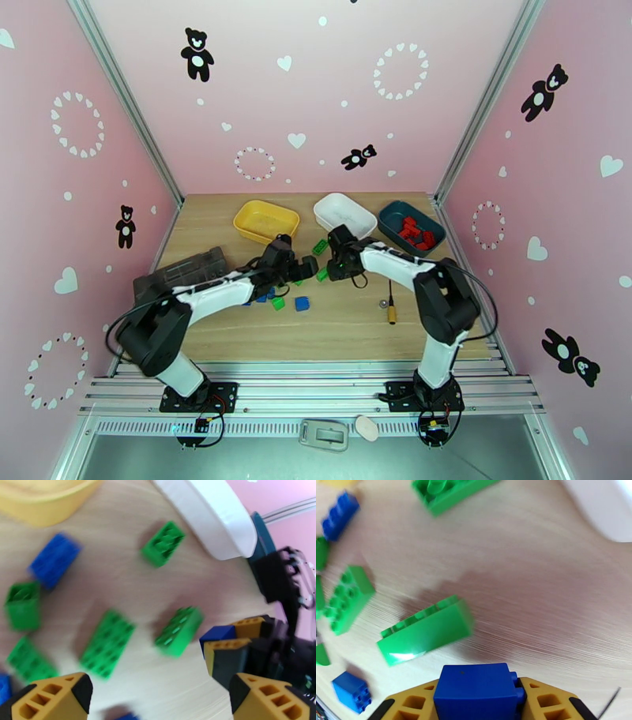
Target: Sort the legos into containers by color
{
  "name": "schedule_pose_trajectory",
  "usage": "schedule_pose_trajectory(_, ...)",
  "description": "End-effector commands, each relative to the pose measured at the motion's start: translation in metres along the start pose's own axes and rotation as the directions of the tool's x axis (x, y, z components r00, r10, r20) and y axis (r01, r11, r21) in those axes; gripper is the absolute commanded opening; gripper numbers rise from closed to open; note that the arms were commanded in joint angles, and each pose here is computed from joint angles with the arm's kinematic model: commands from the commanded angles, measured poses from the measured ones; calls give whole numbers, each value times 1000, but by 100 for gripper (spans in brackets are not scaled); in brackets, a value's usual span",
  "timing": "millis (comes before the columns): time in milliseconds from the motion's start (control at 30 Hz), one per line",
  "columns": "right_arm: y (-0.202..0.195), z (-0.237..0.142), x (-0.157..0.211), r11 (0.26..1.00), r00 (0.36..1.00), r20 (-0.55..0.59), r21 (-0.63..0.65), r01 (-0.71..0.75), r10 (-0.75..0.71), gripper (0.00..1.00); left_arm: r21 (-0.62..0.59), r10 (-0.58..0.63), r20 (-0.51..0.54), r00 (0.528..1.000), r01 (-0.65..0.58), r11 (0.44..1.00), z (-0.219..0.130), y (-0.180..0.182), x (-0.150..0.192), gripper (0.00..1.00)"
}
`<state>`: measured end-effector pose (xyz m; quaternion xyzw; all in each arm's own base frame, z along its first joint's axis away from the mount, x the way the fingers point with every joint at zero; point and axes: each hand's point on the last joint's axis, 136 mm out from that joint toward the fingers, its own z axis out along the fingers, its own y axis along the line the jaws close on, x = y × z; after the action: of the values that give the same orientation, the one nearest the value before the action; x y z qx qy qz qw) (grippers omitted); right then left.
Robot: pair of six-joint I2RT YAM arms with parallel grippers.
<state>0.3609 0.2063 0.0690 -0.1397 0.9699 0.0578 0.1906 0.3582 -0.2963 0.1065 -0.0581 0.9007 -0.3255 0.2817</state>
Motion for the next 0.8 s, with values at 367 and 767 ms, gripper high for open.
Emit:
schedule_pose_trajectory(367,-80,-55,-99,954,929,221,-27,-298,296,42,249,-78,14,997,72,966,50,-98,-71,97)
schedule_pose_trajectory(767,-95,-29,-161,941,917,225,2,-338,329,48,215,-119,53,992,105,971,50,-74,-101,96)
